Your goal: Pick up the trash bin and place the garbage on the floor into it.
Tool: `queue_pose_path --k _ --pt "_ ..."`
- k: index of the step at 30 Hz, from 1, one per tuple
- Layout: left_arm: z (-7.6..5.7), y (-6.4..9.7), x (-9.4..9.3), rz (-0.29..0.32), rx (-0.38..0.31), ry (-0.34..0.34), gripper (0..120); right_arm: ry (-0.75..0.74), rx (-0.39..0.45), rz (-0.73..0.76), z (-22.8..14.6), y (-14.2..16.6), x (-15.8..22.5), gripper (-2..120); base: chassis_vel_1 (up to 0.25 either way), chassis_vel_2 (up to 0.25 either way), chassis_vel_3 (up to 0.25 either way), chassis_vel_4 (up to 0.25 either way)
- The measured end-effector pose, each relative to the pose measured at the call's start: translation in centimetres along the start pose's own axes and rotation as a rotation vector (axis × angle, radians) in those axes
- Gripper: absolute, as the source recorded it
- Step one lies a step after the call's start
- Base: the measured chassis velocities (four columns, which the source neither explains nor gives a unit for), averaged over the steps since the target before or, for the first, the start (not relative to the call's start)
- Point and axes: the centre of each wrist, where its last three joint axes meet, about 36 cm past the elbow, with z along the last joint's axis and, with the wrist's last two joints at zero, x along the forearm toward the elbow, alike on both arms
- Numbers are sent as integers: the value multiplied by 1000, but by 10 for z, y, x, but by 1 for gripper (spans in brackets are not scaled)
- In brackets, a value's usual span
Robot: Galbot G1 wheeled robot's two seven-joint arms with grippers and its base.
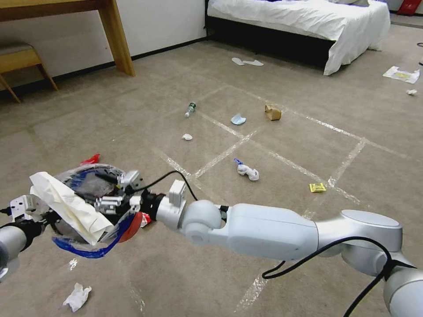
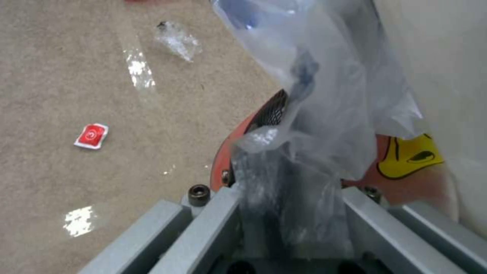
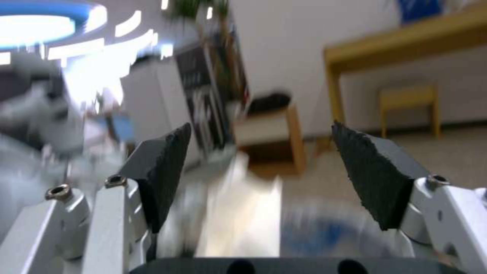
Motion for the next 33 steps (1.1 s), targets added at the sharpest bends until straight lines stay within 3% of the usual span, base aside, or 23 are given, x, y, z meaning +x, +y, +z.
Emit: queue_pose_path --k 9,10,11,13,14,16,17,20,21,23,24,26,29,33 --pt "0 1 -1 -3 2 2 0 -47 -12 14 -17 -2 -3 86 0 0 0 0" --pt "1 3 -1 -7 5 3 0 -114 -30 34 -41 -4 -5 92 0 0 0 0" --pt "1 3 -1 -7 5 3 0 -114 -30 34 -41 -4 -5 92 0 0 0 0" --pt "0 6 0 -19 8 0 0 -271 -65 104 -106 -19 12 97 0 0 0 0" --pt "0 6 0 -19 8 0 0 -271 -65 104 -106 -19 12 97 0 0 0 0" --pt "-1 8 2 -23 9 -7 0 -330 -32 222 -138 -48 60 99 0 0 0 0" --pt "-1 8 2 -23 9 -7 0 -330 -32 222 -138 -48 60 99 0 0 0 0" --pt "1 11 1 -43 15 -19 0 -401 36 435 -158 -74 149 100 0 0 0 0" --pt "1 11 1 -43 15 -19 0 -401 36 435 -158 -74 149 100 0 0 0 0" --pt "3 12 2 -52 16 -30 0 -453 122 551 -167 -75 202 100 0 0 0 0" --pt "3 12 2 -52 16 -30 0 -453 122 551 -167 -75 202 100 0 0 0 0" --pt "3 14 3 -63 17 -39 0 -481 208 653 -172 -64 245 100 0 0 0 0" --pt "7 20 0 -86 26 -35 0 -477 244 741 -160 -49 279 100 0 0 0 0" --pt "10 28 -3 -110 39 -30 0 -475 266 793 -154 -45 291 100 0 0 0 0"
